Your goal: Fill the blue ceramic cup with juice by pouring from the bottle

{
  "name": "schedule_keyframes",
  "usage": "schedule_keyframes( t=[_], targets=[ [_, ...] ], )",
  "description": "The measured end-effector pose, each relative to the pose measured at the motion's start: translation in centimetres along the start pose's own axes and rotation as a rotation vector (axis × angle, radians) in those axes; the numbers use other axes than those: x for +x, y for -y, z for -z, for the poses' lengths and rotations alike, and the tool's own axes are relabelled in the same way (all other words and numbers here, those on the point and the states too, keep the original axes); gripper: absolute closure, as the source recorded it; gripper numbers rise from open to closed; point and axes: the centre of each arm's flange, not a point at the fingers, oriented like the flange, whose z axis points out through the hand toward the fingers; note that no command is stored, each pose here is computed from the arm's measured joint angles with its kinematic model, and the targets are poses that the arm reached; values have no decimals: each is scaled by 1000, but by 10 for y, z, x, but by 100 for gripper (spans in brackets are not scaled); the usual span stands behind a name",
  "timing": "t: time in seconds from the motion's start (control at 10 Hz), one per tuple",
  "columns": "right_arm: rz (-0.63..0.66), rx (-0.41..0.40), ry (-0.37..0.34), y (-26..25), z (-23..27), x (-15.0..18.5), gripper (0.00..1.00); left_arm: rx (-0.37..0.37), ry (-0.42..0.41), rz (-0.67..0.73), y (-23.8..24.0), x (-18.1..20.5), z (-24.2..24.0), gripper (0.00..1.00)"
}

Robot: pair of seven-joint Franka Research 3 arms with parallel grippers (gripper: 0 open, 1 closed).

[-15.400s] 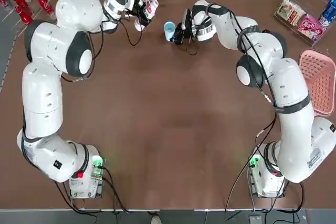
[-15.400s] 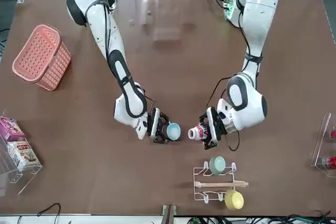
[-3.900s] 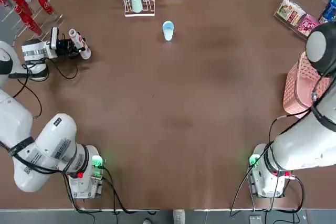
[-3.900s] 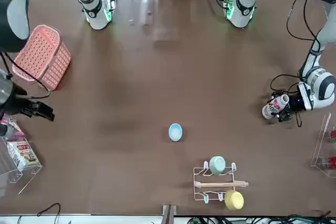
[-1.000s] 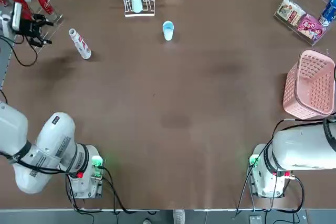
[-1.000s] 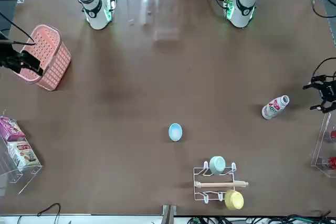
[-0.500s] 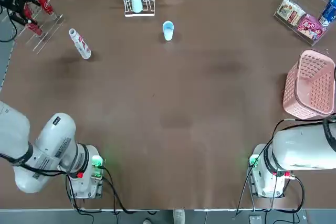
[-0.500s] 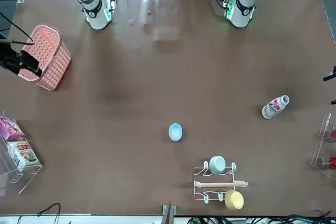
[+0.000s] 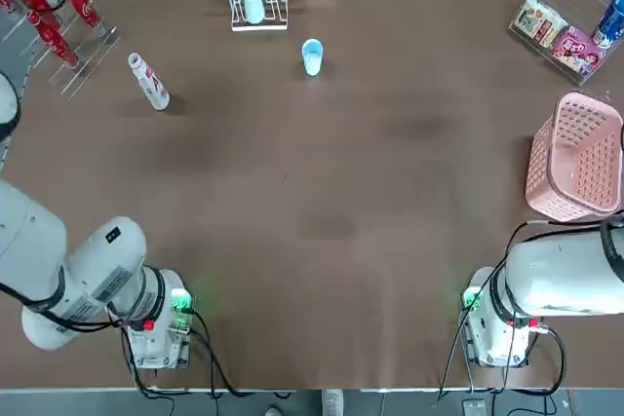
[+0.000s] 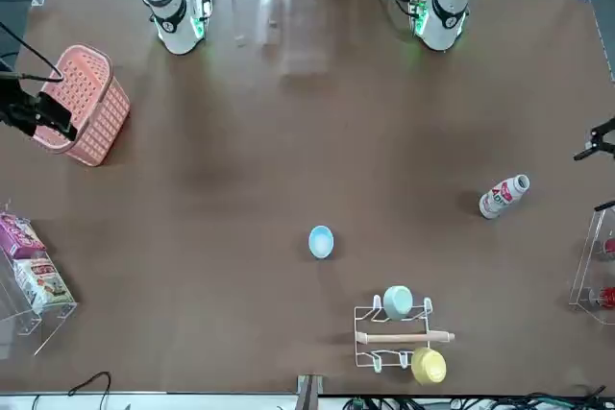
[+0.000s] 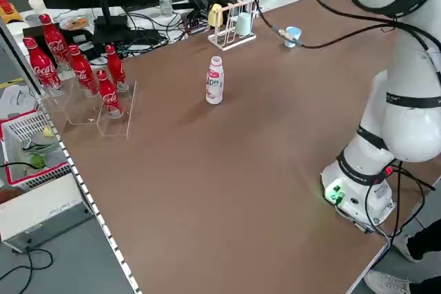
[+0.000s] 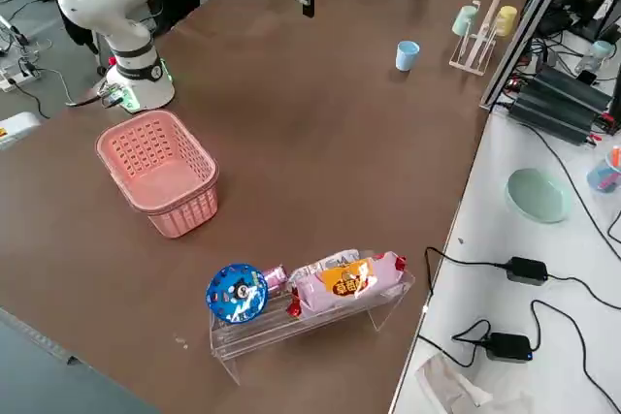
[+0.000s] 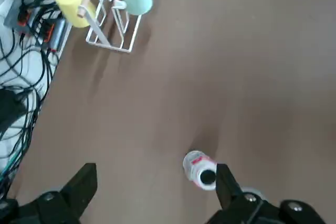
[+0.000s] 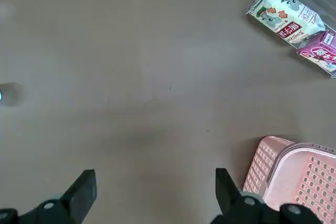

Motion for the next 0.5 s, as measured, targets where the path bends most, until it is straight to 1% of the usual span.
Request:
schedule_keyframes(
  t=[0.1,0.2,0.3,0.5],
  targets=[
    [0,0,0,0,0,0,0,13,34,91,-9,37,-3,0],
    [0,0,0,0,0,0,0,20,59,199,-18,63,-7,0],
    [0,0,1,0,0,0,0,30,86,329,-27,86,-11,0],
    [0,0,3,0,0,0,0,46,102,624,-46,133,-22,0]
  ],
)
